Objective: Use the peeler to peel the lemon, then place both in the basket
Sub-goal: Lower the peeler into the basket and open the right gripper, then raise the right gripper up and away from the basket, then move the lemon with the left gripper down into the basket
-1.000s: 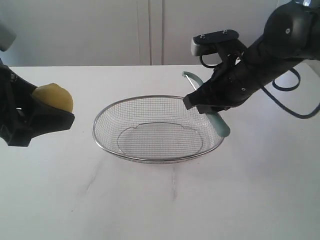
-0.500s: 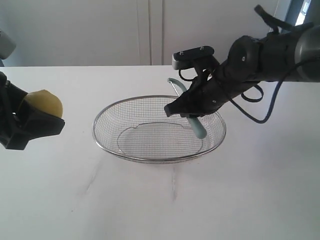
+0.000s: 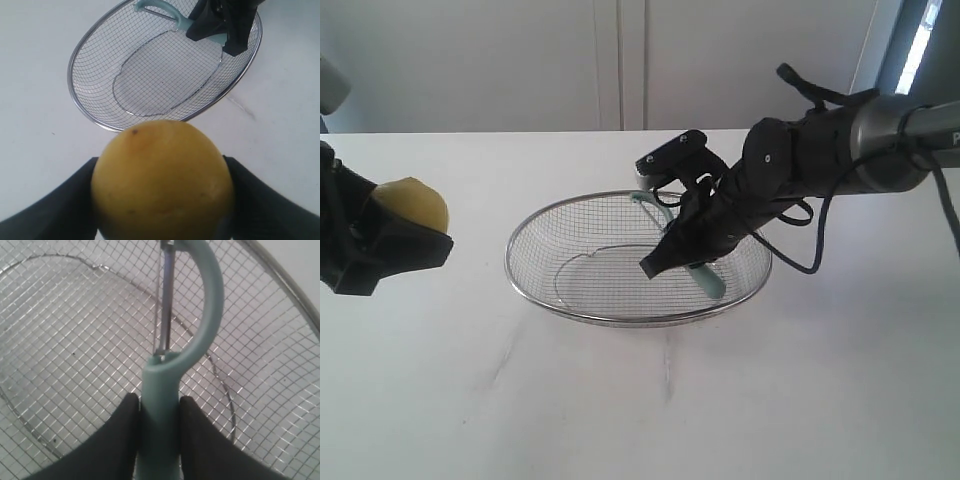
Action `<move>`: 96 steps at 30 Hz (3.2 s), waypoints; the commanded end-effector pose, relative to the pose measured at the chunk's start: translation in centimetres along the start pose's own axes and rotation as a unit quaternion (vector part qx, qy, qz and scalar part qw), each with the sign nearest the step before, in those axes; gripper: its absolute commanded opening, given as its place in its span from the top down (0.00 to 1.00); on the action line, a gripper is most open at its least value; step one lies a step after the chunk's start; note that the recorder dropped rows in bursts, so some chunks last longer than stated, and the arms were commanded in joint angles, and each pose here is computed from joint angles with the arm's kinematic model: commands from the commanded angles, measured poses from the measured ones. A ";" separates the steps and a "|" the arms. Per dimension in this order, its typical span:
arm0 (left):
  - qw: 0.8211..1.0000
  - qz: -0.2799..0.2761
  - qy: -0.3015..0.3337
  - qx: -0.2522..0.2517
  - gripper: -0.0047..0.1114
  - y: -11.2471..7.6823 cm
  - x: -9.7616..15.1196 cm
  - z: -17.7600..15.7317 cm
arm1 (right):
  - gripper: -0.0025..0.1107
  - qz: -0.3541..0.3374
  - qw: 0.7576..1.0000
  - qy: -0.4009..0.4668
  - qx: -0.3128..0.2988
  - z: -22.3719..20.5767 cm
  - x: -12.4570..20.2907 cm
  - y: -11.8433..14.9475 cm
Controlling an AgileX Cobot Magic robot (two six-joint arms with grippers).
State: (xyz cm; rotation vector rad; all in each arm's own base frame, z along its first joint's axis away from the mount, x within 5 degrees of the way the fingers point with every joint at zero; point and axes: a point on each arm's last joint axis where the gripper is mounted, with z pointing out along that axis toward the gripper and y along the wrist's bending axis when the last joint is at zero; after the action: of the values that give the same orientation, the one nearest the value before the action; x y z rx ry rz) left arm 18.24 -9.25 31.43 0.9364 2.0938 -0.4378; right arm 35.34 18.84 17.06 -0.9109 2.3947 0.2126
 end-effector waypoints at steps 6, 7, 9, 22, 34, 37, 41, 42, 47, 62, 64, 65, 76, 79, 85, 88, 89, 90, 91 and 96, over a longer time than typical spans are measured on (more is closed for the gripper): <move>1.000 -0.009 -0.013 0.004 0.96 -0.2 -0.3 -0.3 | 0.95 -0.030 1.000 0.005 -0.001 0.8 0.2 0.0; 1.000 -0.009 -0.013 0.004 0.96 -0.2 -0.3 -0.3 | 0.93 -0.030 1.000 0.005 -0.001 0.8 0.2 0.0; 1.000 -0.009 -0.013 0.004 0.96 -0.2 -0.3 -0.3 | 0.86 -0.030 1.000 0.005 -0.001 0.8 0.2 0.0; 1.000 -0.015 -0.018 0.008 0.96 -0.3 -0.4 -0.4 | 0.60 -0.025 1.000 0.000 0.002 0.9 0.1 -0.1; 1.000 -0.016 -0.019 0.009 0.96 -0.3 -0.4 -0.4 | 0.68 -0.030 0.999 0.011 -0.017 -2.7 -0.6 0.4; 1.000 -0.016 -0.019 0.009 0.96 -0.3 -0.4 -0.4 | 0.81 0.008 0.999 0.027 -0.034 -5.7 -0.7 0.9; 1.000 -0.016 -0.020 0.009 0.96 -0.3 -0.4 -0.4 | 0.98 0.053 0.996 0.050 -0.054 -9.7 -0.6 1.7; 1.000 -0.016 -0.020 0.009 0.96 -0.3 -0.4 -0.4 | 0.98 0.053 0.996 0.053 -0.057 -10.4 -0.5 1.8; 1.000 -0.016 -0.020 0.009 0.96 -0.3 -0.4 -0.4 | 0.98 0.066 0.996 0.032 -0.056 -15.0 0.2 2.5; 0.999 -0.023 -0.024 0.014 0.96 -0.4 -0.5 -0.4 | 0.98 0.080 0.996 -0.021 -0.034 -21.8 4.6 3.9; 0.999 -0.023 -0.024 0.014 0.96 -0.4 -0.5 -0.4 | 0.98 0.080 0.996 -0.021 -0.034 -21.8 4.6 3.9; 0.999 -0.023 -0.024 0.014 0.96 -0.4 -0.5 -0.4 | 0.98 0.080 0.996 -0.021 -0.034 -21.8 4.6 3.9; 0.999 -0.023 -0.014 0.019 0.96 -0.5 -0.1 -0.2 | 0.98 0.081 0.996 -0.021 -0.035 -21.8 4.6 3.9; 0.999 -0.027 -0.013 0.017 0.96 -0.5 0.2 0.0 | 0.98 0.081 0.996 -0.021 -0.035 -21.8 4.6 3.9; 0.995 -0.089 -0.043 0.007 0.96 0.4 -0.9 0.9 | 0.98 0.081 0.996 -0.021 -0.035 -21.8 4.6 3.9; 0.994 -0.106 -0.036 0.017 0.96 1.3 -2.0 2.3 | 0.98 0.081 0.996 -0.021 -0.035 -21.8 4.6 3.9; 0.993 -0.113 -0.032 0.019 0.96 1.7 -2.4 2.8 | 0.98 0.081 0.996 -0.021 -0.035 -21.8 4.6 3.9; 0.992 -0.119 -0.026 0.023 0.96 2.1 -2.7 3.4 | 0.98 0.081 0.996 -0.021 -0.035 -21.8 4.6 3.9; 0.991 -0.128 -0.020 0.027 0.96 2.6 -3.2 4.2 | 0.98 0.081 0.996 -0.021 -0.035 -21.8 4.6 3.9; 0.988 -0.150 -0.002 0.046 0.96 4.6 -4.9 7.6 | 0.98 0.081 0.996 -0.021 -0.035 -21.8 4.6 3.9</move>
State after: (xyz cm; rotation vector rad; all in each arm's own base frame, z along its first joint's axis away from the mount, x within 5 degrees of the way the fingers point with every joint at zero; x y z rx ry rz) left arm 25.92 -11.99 30.58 0.7049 2.2136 -0.6257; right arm 20.27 12.01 32.34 -0.7362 2.4404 0.3789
